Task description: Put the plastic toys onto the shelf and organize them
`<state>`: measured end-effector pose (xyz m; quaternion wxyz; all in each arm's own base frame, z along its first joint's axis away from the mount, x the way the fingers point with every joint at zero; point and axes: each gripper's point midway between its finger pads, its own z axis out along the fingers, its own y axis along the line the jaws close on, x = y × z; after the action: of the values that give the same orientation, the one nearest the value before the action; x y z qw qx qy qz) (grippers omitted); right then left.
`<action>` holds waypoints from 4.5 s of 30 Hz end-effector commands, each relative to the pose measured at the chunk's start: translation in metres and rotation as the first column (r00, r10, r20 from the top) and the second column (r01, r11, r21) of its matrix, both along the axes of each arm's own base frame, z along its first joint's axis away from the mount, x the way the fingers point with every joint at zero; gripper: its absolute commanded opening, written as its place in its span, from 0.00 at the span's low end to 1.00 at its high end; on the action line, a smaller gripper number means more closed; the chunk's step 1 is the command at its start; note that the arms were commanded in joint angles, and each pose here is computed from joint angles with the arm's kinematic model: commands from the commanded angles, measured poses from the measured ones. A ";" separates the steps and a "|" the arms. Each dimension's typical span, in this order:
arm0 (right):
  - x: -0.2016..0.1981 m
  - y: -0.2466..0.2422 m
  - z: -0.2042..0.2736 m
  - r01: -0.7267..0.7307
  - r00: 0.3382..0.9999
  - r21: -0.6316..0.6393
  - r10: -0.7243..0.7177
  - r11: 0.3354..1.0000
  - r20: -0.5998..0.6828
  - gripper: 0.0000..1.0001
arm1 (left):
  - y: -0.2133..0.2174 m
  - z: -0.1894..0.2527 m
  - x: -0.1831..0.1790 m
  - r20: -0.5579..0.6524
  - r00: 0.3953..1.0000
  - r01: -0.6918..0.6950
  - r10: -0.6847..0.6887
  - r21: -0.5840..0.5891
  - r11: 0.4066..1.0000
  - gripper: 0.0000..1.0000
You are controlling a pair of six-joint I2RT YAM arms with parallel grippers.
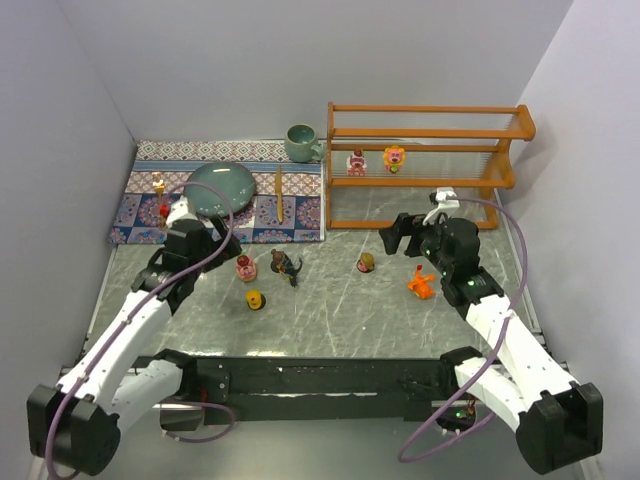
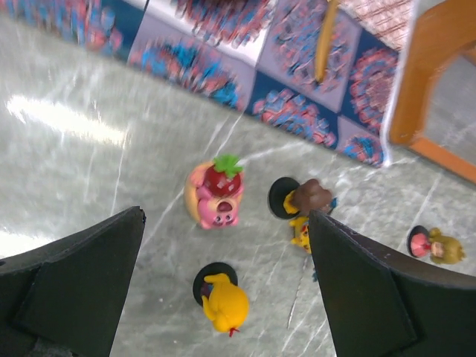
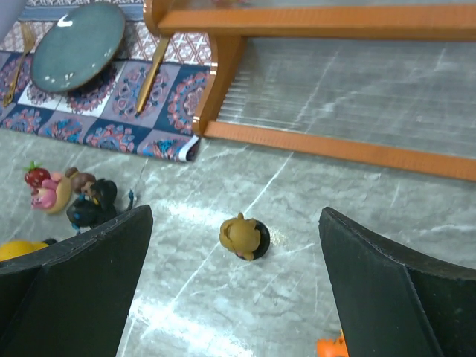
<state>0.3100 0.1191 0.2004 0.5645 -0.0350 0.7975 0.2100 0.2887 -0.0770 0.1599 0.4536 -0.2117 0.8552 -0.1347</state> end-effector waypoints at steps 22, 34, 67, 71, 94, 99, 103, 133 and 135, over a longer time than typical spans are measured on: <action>-0.013 0.006 0.014 -0.040 0.994 0.065 0.033 0.997 0.103 1.00 | -0.026 -0.126 0.014 -0.159 0.980 -0.095 0.122 0.166 0.981 0.90; -0.013 0.007 0.010 -0.045 0.995 0.063 0.039 0.997 0.092 1.00 | -0.046 -0.139 0.009 -0.172 0.984 -0.003 0.044 0.233 0.973 0.51; -0.125 0.094 0.003 -0.526 0.833 0.118 0.538 0.842 -0.128 0.96 | -0.274 0.006 -0.155 0.024 0.137 0.882 -0.990 0.451 0.133 0.21; -0.145 0.102 0.001 -0.616 0.773 0.128 0.627 0.778 -0.096 0.92 | -0.276 0.012 -0.170 0.028 0.009 0.874 -1.000 0.485 0.022 0.22; -0.201 0.133 -0.002 -0.839 0.528 0.116 0.847 0.532 -0.065 0.76 | -0.270 0.013 -0.184 0.002 -0.190 0.838 -0.982 0.521 -0.161 0.16; -0.206 0.137 -0.010 -0.848 0.511 0.106 0.854 0.519 -0.095 0.75 | -0.272 0.018 -0.185 0.025 -0.208 0.843 -0.978 0.512 -0.166 0.13; -0.207 0.139 -0.011 -0.853 0.504 0.099 0.858 0.512 -0.099 0.72 | -0.272 0.016 -0.188 0.021 -0.226 0.846 -0.974 0.500 -0.185 0.13; -0.203 0.138 -0.016 -0.830 0.549 0.044 0.828 0.556 -0.113 0.04 | -0.271 0.020 -0.183 0.035 -0.210 0.852 -0.977 0.497 -0.165 0.31; -0.203 0.138 -0.014 -0.828 0.553 0.043 0.827 0.559 -0.104 0.01 | -0.271 0.021 -0.183 0.040 -0.206 0.852 -0.978 0.499 -0.159 0.30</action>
<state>0.1017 0.2559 0.1755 0.3272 -0.4005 0.7276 0.4508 0.0987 -0.3284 0.1401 0.3281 0.6181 0.6431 -0.3110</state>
